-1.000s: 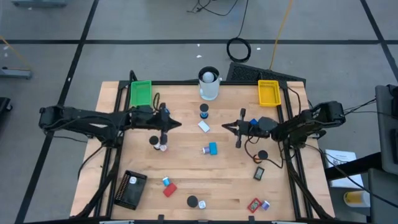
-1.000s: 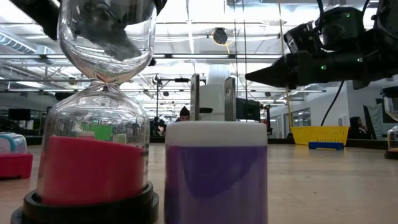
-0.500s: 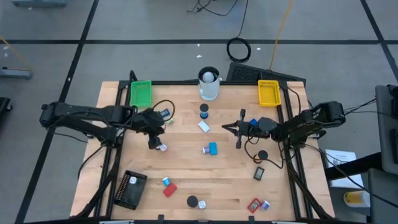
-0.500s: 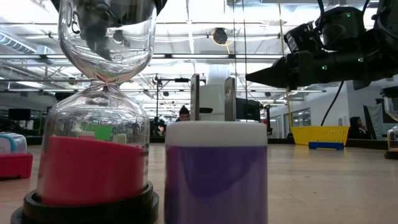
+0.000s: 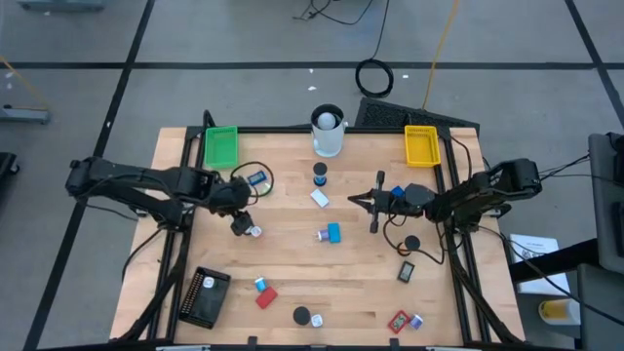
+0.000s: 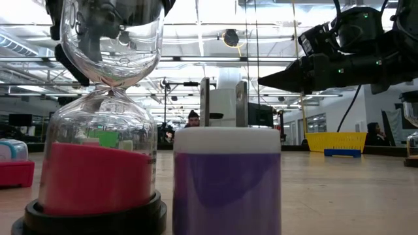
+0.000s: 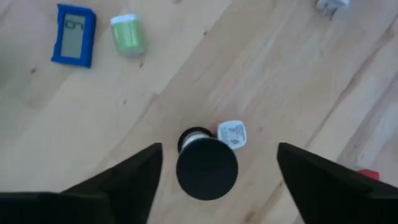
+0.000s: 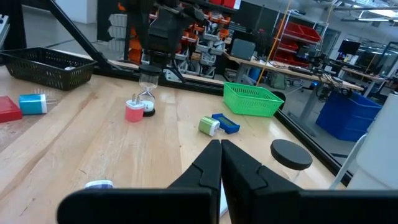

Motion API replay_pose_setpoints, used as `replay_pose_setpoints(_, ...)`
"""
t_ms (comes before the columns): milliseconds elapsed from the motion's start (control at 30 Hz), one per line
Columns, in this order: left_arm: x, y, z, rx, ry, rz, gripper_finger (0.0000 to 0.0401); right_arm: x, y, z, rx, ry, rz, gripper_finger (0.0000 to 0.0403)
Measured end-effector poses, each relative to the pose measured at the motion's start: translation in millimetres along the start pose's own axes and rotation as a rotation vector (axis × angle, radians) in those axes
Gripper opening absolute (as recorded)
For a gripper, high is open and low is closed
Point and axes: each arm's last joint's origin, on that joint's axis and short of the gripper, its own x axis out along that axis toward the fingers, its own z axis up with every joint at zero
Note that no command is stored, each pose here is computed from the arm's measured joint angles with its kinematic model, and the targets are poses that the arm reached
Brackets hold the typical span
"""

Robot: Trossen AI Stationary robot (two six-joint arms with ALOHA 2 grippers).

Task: Pick & Place Office items
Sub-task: Put the white hourglass timer into the green bin

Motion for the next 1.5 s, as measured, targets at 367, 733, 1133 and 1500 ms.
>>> replay_pose_setpoints(367,36,-14,-1,0.037,0.183,0.096,0.0381,0,0,0,-0.002,0.000,0.000,0.0000)
replay_pose_setpoints(733,38,-11,-2,0.058,0.174,0.164,0.0319,0,0,-1,-0.001,0.007,0.002,0.0000)
replay_pose_setpoints(1133,63,-1,-16,0.066,0.193,0.177,0.0278,0,0,-1,-0.003,0.007,0.002,0.0000)
replay_pose_setpoints(1500,68,0,-19,0.083,0.195,0.142,0.0222,0,0,-1,-0.003,0.007,0.002,0.0000)
